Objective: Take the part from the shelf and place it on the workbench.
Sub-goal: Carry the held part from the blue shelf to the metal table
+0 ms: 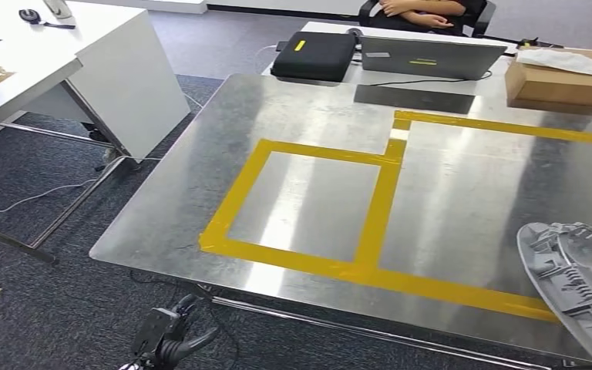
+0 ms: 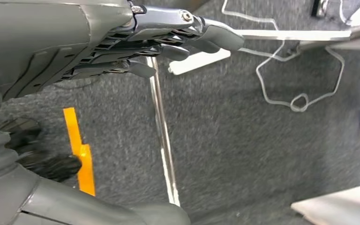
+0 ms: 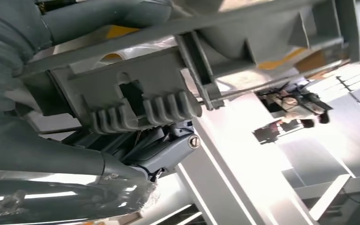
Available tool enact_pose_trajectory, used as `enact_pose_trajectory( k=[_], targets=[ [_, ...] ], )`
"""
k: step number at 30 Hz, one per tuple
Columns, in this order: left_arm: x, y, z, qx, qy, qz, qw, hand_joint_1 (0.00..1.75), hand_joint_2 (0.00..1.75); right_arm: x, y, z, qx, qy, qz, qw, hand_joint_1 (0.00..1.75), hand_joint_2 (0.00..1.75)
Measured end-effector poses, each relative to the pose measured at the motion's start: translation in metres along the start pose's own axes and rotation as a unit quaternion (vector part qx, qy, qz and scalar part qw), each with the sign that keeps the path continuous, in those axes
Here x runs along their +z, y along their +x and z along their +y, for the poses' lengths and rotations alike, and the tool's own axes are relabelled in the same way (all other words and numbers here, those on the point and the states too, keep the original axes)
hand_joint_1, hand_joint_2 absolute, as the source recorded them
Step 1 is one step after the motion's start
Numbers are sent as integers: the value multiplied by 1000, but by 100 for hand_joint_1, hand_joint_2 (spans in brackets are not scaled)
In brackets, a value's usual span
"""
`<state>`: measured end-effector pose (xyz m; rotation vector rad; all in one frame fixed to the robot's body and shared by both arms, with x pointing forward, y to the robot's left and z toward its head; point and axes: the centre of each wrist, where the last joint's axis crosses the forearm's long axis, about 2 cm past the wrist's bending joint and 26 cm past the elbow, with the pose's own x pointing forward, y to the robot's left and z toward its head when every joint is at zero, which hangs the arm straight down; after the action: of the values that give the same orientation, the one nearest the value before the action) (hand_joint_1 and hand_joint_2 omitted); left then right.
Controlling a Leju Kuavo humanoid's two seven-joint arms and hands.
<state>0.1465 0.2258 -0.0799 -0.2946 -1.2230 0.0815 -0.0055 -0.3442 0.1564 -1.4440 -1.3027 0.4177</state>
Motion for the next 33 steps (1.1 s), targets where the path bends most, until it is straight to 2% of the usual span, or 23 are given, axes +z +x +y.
enact_pose_trajectory(
  k=[5,10,16,23,33],
  targets=[
    [4,-3,0,0,-1,7,1000,0,175,3,-8,4,2,25,14,1000,175,175],
    [-1,0,-1,-6,-6,6,1000,0,175,3,-19,5,8,83,27,996,175,175],
    [-3,0,-4,-12,-17,14,1000,0,175,-11,-29,8,44,135,-18,990,175,175],
    [-7,1,-7,-12,-35,18,999,0,175,-38,-7,31,130,172,-75,974,175,175],
    [-12,5,-7,-11,-47,19,999,0,175,-65,34,68,141,152,-82,975,175,175]
  ],
)
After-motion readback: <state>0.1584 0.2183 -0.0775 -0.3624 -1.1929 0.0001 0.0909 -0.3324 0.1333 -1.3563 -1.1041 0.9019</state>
